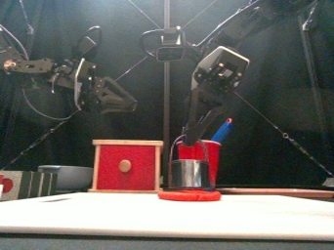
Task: Get the cutter from the drawer then cut the dough then place the extra dough in the bowl
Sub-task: Cut the dough
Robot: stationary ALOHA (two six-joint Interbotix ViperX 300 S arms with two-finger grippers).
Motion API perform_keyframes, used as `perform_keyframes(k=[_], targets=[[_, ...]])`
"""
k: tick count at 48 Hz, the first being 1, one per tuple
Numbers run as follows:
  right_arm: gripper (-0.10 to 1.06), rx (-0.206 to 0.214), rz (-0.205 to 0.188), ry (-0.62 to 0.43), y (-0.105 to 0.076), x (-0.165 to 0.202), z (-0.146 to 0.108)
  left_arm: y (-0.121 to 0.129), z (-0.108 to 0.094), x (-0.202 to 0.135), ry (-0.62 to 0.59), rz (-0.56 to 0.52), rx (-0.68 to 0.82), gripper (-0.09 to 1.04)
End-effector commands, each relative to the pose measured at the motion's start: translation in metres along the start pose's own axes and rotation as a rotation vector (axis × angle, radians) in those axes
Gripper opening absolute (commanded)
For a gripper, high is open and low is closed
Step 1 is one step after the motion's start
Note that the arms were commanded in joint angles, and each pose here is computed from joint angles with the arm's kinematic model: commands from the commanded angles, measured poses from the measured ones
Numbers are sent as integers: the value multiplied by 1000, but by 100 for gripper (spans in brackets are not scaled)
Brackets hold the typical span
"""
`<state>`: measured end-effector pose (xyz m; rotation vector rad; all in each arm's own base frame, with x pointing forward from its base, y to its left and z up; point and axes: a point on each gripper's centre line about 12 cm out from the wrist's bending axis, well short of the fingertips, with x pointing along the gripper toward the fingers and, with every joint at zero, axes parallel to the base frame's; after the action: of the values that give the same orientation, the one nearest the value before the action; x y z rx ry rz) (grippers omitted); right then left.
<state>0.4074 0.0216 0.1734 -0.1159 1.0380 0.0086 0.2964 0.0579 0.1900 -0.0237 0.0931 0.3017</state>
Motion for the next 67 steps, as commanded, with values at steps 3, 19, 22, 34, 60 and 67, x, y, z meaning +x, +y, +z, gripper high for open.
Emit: perform_keyframes(k=[3,19,22,34,60,67], targets=[[45,-1,2,-29,1,-3,10,0,7,1,-27,1,-4,67],[48,-14,-2,-36,2,-4,10,-1,7,4,-26,-1,1,67],[52,-7,1,-33,2,-5,8,-1,8,4,-27,-2,0,67],[77,-10,-7,-73,-2,-18,10,-24,6,8,-20,-72,15,69],[79,54,7,-707,-26,-81,-51,-118,-14,44,-8,-241,-9,76],[79,77,31,-829,-23,-71,-78,-125,-29,47,12,-227,-26,76]])
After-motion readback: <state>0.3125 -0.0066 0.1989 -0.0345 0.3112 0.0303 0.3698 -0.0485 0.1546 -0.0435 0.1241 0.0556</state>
